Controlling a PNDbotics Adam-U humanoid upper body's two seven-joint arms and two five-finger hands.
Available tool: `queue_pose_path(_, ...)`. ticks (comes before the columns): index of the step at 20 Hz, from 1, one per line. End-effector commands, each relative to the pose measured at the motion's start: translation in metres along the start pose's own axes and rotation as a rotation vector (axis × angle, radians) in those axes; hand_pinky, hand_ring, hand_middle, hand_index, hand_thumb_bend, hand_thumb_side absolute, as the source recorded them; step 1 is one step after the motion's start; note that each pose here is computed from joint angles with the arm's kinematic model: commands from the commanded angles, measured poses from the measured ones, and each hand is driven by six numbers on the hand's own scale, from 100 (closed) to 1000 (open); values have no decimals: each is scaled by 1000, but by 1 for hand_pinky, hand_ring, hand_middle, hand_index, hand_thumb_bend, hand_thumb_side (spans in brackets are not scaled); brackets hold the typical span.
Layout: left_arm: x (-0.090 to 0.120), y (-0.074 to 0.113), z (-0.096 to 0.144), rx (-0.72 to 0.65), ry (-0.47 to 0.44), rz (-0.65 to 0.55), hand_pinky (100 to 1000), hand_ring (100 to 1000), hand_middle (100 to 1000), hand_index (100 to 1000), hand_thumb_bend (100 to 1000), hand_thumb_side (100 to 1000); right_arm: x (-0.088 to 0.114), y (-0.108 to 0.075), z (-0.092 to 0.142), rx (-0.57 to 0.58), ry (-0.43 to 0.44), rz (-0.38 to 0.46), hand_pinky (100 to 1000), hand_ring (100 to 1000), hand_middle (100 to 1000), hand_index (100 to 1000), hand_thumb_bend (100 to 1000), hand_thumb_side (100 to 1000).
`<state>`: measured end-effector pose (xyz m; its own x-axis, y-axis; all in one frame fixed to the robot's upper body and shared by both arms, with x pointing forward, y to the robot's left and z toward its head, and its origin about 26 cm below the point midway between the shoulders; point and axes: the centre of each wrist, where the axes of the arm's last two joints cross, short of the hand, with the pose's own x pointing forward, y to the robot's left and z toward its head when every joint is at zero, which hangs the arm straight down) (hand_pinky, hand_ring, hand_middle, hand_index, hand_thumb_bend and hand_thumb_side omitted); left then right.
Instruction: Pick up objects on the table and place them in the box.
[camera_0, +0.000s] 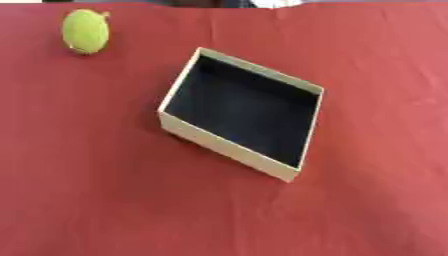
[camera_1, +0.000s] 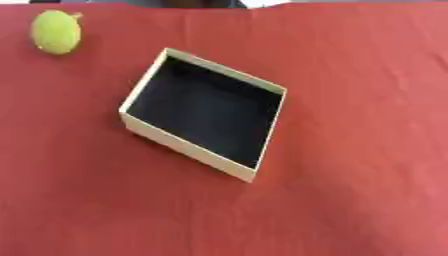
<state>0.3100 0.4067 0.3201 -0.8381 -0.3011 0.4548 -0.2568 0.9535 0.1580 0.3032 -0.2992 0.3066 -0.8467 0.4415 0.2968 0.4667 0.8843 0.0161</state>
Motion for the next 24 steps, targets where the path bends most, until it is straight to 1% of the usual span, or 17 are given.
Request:
queue_pose_path(1,11,5,-7,5,-37,-13,792,718,695,833,100,802,7,-5,-8,-2,-43,17,760,704,606,761,100,540)
queue_pose_path(10,11,5,-6,8,-33,-11,792,717,691,832,100,799,7,-5,-9,0,-43,18,759,704,606,760,100,540)
queue_pose_path(12,11,8,-7,0,-30,-32,795,721,695,837,100,789,7,-5,-9,2,-43,19,759,704,606,760,100,540)
queue_pose_path(15,5,18,-13,-38,-14,-148,797,728,702,846,100,766,7,-4,-9,6,-44,18,760,704,606,759,100,540)
queue_pose_path(18,-5,32,-24,-98,-9,-328,796,740,714,853,100,732,7,-4,-8,13,-43,17,760,704,606,759,100,540)
queue_pose_path(21,-25,49,-32,-179,16,-520,795,751,727,861,100,682,8,-3,-8,23,-42,16,760,704,606,759,100,540)
queue_pose_path(24,-50,65,-34,-290,58,-678,797,765,744,873,100,627,8,-2,-8,33,-41,14,760,704,606,759,100,541)
